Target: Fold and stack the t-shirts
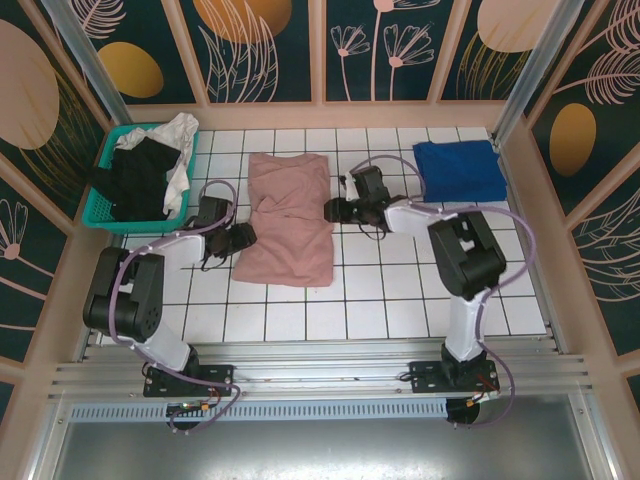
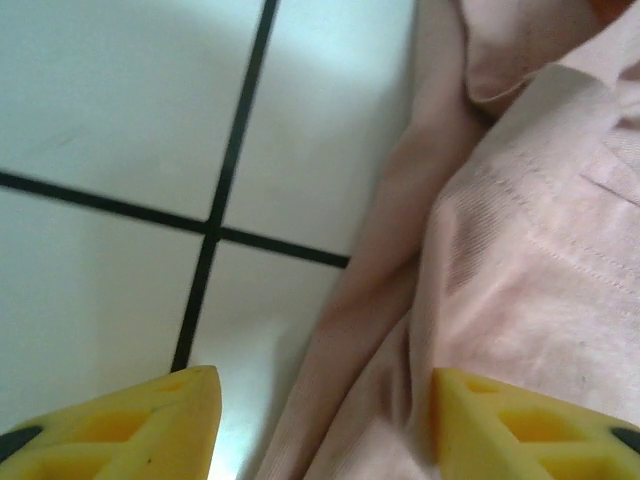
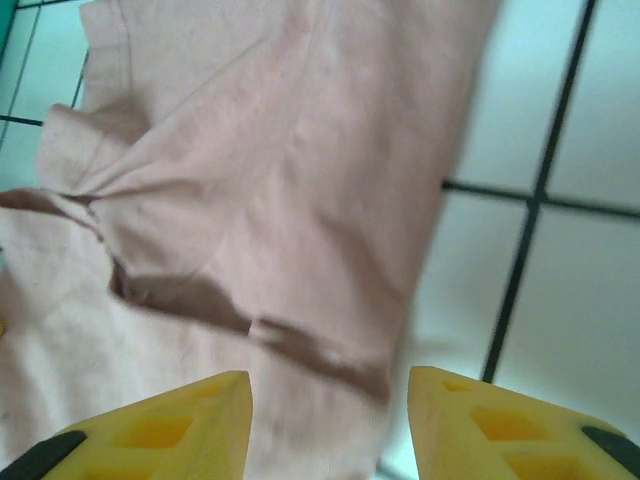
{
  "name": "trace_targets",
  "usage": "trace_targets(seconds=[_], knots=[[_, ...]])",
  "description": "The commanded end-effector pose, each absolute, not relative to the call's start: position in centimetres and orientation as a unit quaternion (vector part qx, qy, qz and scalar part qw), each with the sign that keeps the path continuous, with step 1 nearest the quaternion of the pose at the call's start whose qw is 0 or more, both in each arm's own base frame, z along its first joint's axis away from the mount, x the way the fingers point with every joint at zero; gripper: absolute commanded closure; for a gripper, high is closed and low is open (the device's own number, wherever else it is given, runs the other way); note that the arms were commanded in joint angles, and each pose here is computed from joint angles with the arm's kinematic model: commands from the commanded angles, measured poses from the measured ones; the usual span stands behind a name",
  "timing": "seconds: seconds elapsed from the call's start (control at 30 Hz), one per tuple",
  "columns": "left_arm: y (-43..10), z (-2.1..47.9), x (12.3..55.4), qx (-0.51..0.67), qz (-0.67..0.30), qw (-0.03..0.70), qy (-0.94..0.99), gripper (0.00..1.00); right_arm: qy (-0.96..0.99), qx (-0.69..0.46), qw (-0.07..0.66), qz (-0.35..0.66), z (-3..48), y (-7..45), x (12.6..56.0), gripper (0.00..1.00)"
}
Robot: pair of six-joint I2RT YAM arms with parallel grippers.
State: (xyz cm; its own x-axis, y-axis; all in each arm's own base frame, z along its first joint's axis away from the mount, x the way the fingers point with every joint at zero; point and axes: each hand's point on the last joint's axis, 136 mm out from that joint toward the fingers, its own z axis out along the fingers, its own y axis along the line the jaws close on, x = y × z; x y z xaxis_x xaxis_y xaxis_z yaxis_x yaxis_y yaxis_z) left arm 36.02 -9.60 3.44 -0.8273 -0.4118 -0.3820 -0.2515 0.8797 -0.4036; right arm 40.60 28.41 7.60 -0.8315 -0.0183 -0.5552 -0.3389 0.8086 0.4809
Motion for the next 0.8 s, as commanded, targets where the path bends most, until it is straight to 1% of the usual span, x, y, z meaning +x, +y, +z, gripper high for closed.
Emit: trace_targets(seconds=[0.0,0.17,0.33,0.5,0.6,0.67,0.77], knots=[[-8.9,4.9,35.1,-0.198,-0.167,0.248,0.934,0.41,0.919,-0.08,0.266,0.281,7.9,28.2,36.3,0.53],[-9.9,4.2,30.5,-0.185,-0.18,0.219,0.941,0.4,0.926,-0.068,0.228,0.294,6.6,29.6,28.9,0.51],[-10.6,2.4,26.6,-0.192,-0.189,0.187,0.944,0.41,0.937,-0.076,0.189,0.283,4.6,30.8,24.8,0.5],[-10.5,1.4,26.1,-0.19,-0.188,0.184,0.946,0.42,0.946,-0.092,0.168,0.262,3.1,31.3,23.3,0.49],[-10.7,1.0,26.4,-0.184,-0.187,0.183,0.948,0.43,0.951,-0.102,0.179,0.231,2.9,30.9,23.4,0.48],[-10.8,0.9,26.7,-0.18,-0.188,0.181,0.948,0.46,0.955,-0.103,0.186,0.207,2.8,30.2,23.7,0.47],[-10.8,1.1,26.6,-0.18,-0.19,0.18,0.948,0.56,0.961,-0.106,0.205,0.152,3.5,28.5,24.2,0.45]])
